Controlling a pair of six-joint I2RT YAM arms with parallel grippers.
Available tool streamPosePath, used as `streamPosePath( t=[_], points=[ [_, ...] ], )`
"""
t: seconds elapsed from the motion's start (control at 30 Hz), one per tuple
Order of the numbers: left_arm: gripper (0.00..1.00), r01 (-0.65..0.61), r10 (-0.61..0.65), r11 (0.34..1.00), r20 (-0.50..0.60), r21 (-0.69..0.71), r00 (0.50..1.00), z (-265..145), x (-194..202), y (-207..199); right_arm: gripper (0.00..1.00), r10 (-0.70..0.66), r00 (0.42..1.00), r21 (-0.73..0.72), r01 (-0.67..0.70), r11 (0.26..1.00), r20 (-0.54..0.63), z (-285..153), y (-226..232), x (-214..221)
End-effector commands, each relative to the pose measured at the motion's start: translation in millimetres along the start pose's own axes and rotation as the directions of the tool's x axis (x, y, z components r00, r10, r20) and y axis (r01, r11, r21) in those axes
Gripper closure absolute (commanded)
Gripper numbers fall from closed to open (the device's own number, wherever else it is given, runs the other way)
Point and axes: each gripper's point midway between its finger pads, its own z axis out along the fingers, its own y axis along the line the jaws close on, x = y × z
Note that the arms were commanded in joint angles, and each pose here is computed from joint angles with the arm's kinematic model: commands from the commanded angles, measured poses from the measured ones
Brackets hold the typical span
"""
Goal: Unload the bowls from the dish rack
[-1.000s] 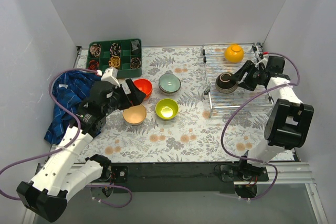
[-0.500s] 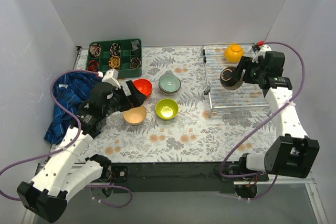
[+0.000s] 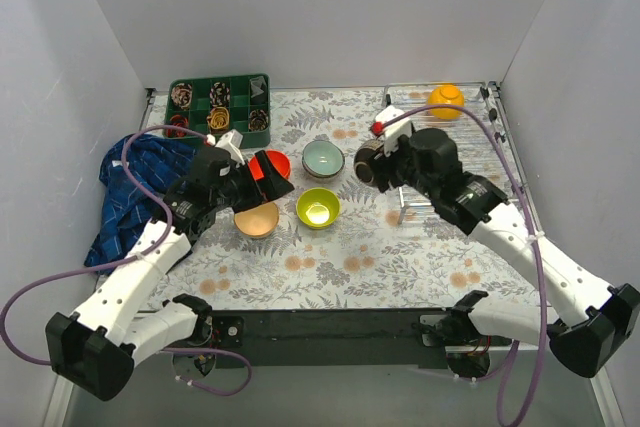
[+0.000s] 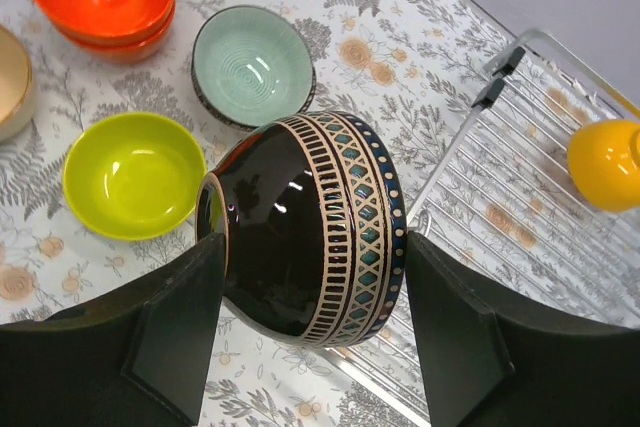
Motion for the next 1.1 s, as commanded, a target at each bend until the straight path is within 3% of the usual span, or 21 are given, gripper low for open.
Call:
streamPosePath(
  t=[0.0,0.13,0.17,0.2,0.27,0.43,0.67,0.8,0.87,0.93,0.97,1.0,1.03,1.07],
  points=[
    [0.02,0.032,-0.031,0.998,-0.030,0.049,0.999,2,-5,-18,0.99,-0.213,0.975,0.133,0.203,0.970,0.067,1,11,-22],
    [0.02,0.044,-0.043,0.999,-0.060,0.021,0.997,11,-5,-16,0.99,-0.396,0.918,0.166,0.387,0.907,0.027,12,45,-8],
    [0.02,0.045,-0.044,0.999,-0.057,0.019,0.997,12,-8,-18,0.99,-0.426,0.902,0.171,0.410,0.896,0.066,11,61,-15],
    [0.02,0.050,-0.050,0.999,-0.060,0.015,0.997,13,-9,-18,0.99,-0.503,0.864,0.198,0.489,0.850,0.022,14,63,-7],
    [0.02,0.062,-0.061,0.998,-0.074,-0.001,0.995,19,-11,-19,0.99,-0.547,0.834,0.225,0.523,0.822,0.063,16,82,-9],
    [0.02,0.067,-0.071,0.997,-0.106,-0.043,0.992,28,-15,-18,0.99,-0.689,0.724,0.292,0.655,0.697,0.021,22,106,0],
    [0.02,0.073,-0.079,0.996,-0.166,-0.045,0.983,38,-18,-27,0.99,-0.767,0.638,0.375,0.696,0.613,0.070,19,138,-13],
    [0.02,0.077,-0.082,0.996,-0.205,-0.036,0.975,41,-15,-31,0.99,-0.832,0.553,0.410,0.750,0.519,0.043,21,149,-13],
    [0.02,0.085,-0.092,0.996,-0.235,-0.037,0.968,42,-11,-32,0.99,-0.831,0.552,0.446,0.730,0.517,0.059,19,151,-18],
    [0.02,0.090,-0.096,0.995,-0.254,-0.034,0.962,41,-8,-33,0.99,-0.874,0.486,0.476,0.763,0.437,0.022,18,151,-15],
    [0.02,0.093,-0.099,0.995,-0.258,-0.037,0.961,41,-7,-32,0.99,-0.858,0.510,0.534,0.712,0.456,0.054,10,147,-26],
    [0.02,0.092,-0.098,0.995,-0.258,-0.035,0.961,40,-7,-33,0.99,-0.871,0.490,0.548,0.720,0.426,0.032,13,148,-23],
    [0.02,0.094,-0.100,0.995,-0.260,-0.037,0.960,40,-7,-33,0.99,-0.901,0.435,0.568,0.744,0.352,-0.012,10,146,-26],
    [0.02,0.096,-0.102,0.995,-0.258,-0.038,0.961,40,-7,-33,0.99,-0.901,0.433,0.591,0.732,0.339,-0.019,8,144,-28]
  ],
)
